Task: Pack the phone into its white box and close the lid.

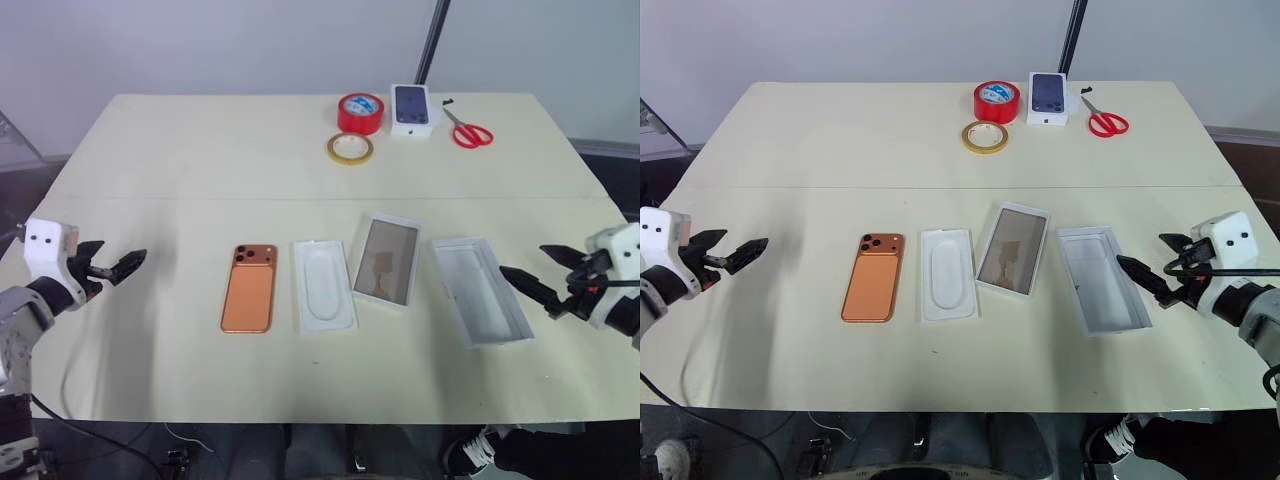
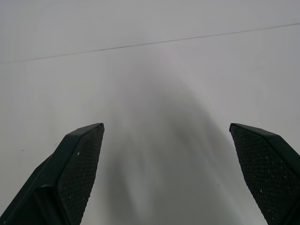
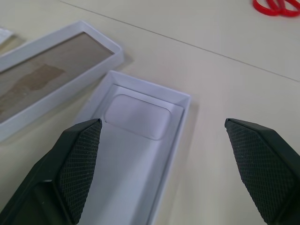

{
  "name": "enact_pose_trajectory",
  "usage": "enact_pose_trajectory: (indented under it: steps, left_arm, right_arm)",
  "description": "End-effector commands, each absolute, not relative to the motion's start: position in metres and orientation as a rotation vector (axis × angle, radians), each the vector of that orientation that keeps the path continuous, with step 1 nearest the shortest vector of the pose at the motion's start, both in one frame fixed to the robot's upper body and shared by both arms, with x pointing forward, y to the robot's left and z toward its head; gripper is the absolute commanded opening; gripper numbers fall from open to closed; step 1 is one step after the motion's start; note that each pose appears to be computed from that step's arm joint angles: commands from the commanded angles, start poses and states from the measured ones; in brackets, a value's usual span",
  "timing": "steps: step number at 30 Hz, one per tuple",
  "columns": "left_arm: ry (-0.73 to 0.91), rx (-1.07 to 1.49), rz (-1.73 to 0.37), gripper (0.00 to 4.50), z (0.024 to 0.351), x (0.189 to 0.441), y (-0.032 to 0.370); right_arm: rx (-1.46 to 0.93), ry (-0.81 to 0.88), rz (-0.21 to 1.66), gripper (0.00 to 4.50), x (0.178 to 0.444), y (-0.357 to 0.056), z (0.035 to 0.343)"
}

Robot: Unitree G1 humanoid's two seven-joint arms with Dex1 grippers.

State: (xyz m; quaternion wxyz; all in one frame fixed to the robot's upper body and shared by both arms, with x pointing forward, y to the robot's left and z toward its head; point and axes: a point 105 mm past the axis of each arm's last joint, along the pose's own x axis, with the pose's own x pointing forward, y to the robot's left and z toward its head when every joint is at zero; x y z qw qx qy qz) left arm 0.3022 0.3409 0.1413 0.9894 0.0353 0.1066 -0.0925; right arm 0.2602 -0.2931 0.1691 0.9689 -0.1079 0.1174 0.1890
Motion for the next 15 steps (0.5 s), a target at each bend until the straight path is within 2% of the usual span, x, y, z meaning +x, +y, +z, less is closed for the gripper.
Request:
enact_pose_trajectory:
  steps: [1,9,15]
  left_arm:
    - [0.160,0.095,-0.189,4.50,0.157,0.304,0.338]
    - [0.146,0.078,-0.238,4.50,0.160,0.307,0.314]
    - [0.146,0.022,-0.429,4.50,0.161,0.314,0.238]
  right_arm:
    - [-0.248,0.190,0.389,4.41,0.260,-0.289,0.179]
    - [-0.271,0.150,0.460,4.41,0.271,-0.267,0.188]
    - [-0.343,0.132,0.591,4.41,0.287,-0.228,0.188]
